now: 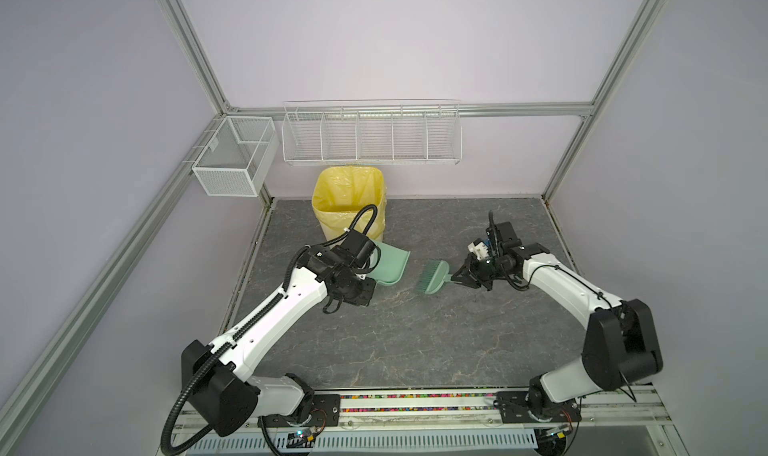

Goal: Sweep away the paper scraps from the table
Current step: 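Move the dustpan away from the bin while the right gripper lifts the brush back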

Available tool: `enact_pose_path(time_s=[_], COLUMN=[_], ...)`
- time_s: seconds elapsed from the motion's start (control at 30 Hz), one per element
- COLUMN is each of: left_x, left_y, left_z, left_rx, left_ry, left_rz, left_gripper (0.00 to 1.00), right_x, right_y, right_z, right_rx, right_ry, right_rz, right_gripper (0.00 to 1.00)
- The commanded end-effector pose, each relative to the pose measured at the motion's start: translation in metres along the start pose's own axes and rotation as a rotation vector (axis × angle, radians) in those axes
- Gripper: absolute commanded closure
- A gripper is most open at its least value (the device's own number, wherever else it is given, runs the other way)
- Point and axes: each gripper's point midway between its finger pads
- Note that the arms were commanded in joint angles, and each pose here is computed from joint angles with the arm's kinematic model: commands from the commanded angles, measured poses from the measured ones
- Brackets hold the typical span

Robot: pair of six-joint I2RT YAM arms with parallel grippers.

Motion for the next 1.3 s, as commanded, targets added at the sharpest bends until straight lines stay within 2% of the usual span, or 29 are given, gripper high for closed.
enact_pose_path(time_s=[0.0,0.07,0.17,0.27,0.47,0.67,0.8,0.93,1.07,1.27], left_x=[0.002,0.003,0.004,0.002,-0.009,-0.028,-0.037,-0.048,-0.059,-0.068], left_y=[-0.023,-0.03,-0.033,-0.034,-0.052,-0.077,-0.079,-0.081,-0.093,-0.095], left_z=[-0.018,-0.024,-0.026,-0.027,-0.036,-0.052,-0.051,-0.056,-0.061,-0.062], left_rx=[-0.053,-0.059,-0.059,-0.061,-0.085,-0.149,-0.153,-0.173,-0.241,-0.228], left_ry=[0.021,0.023,0.031,0.041,0.06,0.11,0.118,0.144,0.177,0.194], left_rz=[0.014,0.0,-0.011,-0.019,-0.059,-0.094,-0.109,-0.11,-0.102,-0.104], left_gripper=[1.0,1.0,1.0,1.0,1.0,1.0,1.0,1.0,1.0,1.0], right_x=[-0.016,-0.014,-0.006,0.003,0.008,0.033,0.046,0.057,0.063,0.064], right_y=[0.021,0.039,0.05,0.049,0.054,0.022,0.009,0.008,-0.004,0.0], right_z=[0.017,0.026,0.047,0.069,0.099,0.121,0.128,0.128,0.13,0.111], right_rx=[0.083,0.143,0.108,0.012,-0.121,-0.414,-0.533,-0.559,-0.664,-0.745], right_ry=[0.051,0.047,-0.002,-0.027,0.048,0.052,0.089,0.089,0.124,0.201], right_rz=[0.045,0.062,0.132,0.222,0.38,0.465,0.476,0.478,0.477,0.568], right_gripper=[0.93,0.93,0.93,0.93,0.93,0.93,0.93,0.93,0.93,0.93])
Point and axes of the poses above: each gripper's point midway between its finger pads, its own z axis back along the fingers, its own y axis along the line the jaws close on, x = y × z, and after that the axes turned 9 degrees about z, right-handed
